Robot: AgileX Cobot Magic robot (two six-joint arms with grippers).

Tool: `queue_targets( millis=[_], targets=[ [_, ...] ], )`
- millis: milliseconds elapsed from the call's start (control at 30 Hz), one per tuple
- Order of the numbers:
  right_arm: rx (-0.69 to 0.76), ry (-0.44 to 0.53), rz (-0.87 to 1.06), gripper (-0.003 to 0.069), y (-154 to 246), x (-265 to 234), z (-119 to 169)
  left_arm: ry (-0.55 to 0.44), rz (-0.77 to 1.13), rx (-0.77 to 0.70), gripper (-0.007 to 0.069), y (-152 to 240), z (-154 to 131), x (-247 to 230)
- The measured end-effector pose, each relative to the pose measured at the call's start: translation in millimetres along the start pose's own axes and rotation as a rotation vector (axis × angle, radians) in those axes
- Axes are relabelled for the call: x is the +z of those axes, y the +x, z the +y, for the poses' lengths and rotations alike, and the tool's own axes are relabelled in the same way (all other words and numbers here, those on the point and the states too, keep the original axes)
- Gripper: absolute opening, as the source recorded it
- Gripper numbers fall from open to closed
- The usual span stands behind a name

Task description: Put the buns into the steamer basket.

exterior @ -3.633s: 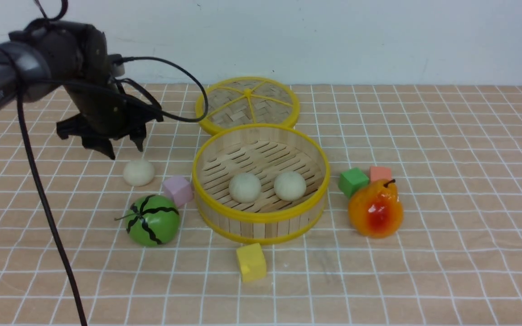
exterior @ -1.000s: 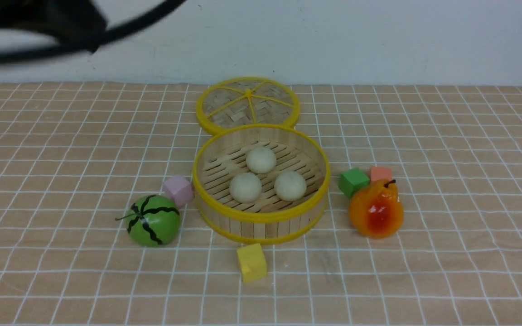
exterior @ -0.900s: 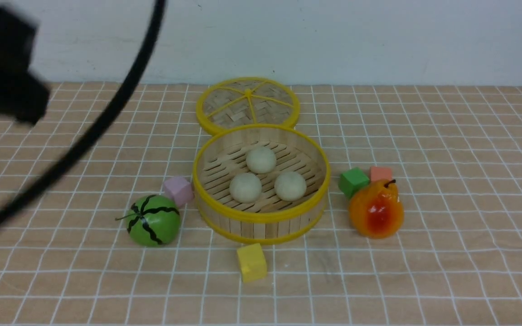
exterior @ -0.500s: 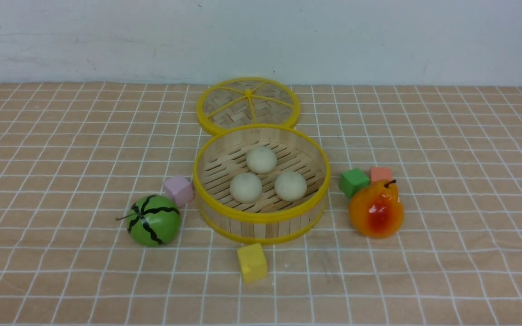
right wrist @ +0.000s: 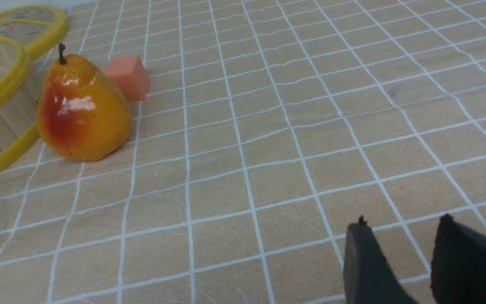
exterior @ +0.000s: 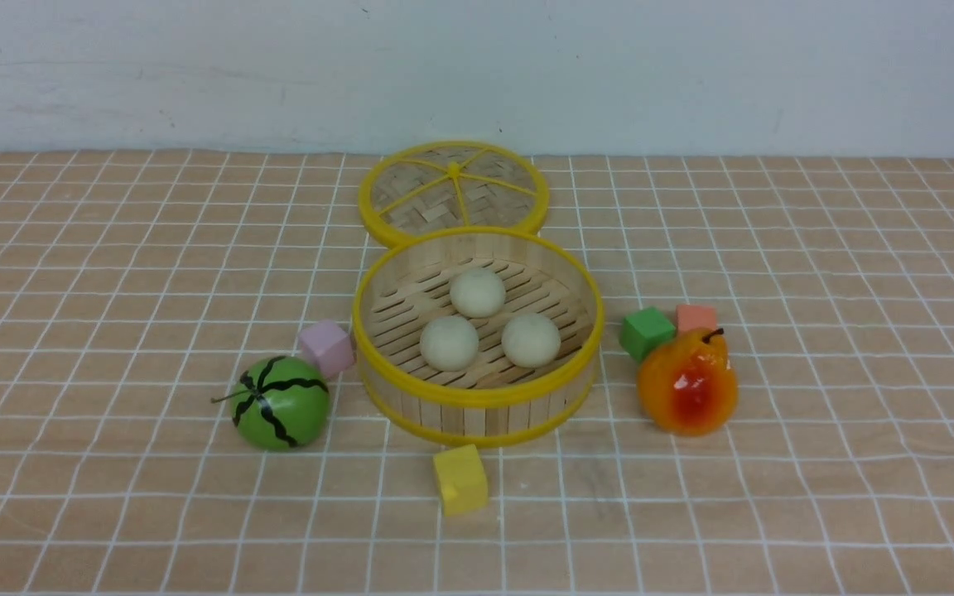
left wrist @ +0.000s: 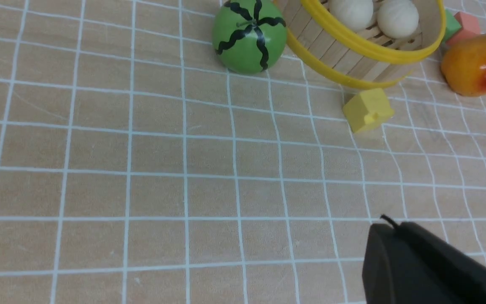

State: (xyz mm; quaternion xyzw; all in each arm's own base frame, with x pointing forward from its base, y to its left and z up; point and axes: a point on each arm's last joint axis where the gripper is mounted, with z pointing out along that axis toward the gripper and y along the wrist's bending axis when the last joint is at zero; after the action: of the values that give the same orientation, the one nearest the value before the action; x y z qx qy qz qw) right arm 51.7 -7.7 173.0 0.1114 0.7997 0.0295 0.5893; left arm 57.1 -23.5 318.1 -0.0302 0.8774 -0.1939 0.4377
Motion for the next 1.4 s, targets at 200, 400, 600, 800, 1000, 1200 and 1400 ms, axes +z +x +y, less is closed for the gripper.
queue_targets(
  millis=[200, 400, 600, 800, 1000, 1200, 1400],
  targets=[
    [0.000, 0.000, 0.000, 0.0241, 0, 0, 0, -0.040, -0.082, 0.059, -0.0013, 0, 7, 8],
    [0.000, 0.000, 0.000, 0.0241, 0, 0, 0, -0.098, -0.333, 0.101, -0.0013, 23, 27, 8],
    [0.000, 0.000, 0.000, 0.0241, 0, 0, 0, -0.219, -0.397, 0.112, -0.0013, 71, 54, 29],
    [0.000, 0.000, 0.000, 0.0241, 0, 0, 0, -0.289, -0.244, 0.142, -0.0013, 113, 78, 65],
    [0.000, 0.000, 0.000, 0.0241, 0, 0, 0, -0.272, -0.308, 0.190, -0.0010, 111, 78, 68],
    [0.000, 0.000, 0.000, 0.0241, 0, 0, 0, -0.270, -0.317, 0.192, -0.0005, 111, 78, 69],
    [0.000, 0.000, 0.000, 0.0241, 0, 0, 0, -0.269, -0.318, 0.194, 0.0001, 111, 78, 69]
  ],
)
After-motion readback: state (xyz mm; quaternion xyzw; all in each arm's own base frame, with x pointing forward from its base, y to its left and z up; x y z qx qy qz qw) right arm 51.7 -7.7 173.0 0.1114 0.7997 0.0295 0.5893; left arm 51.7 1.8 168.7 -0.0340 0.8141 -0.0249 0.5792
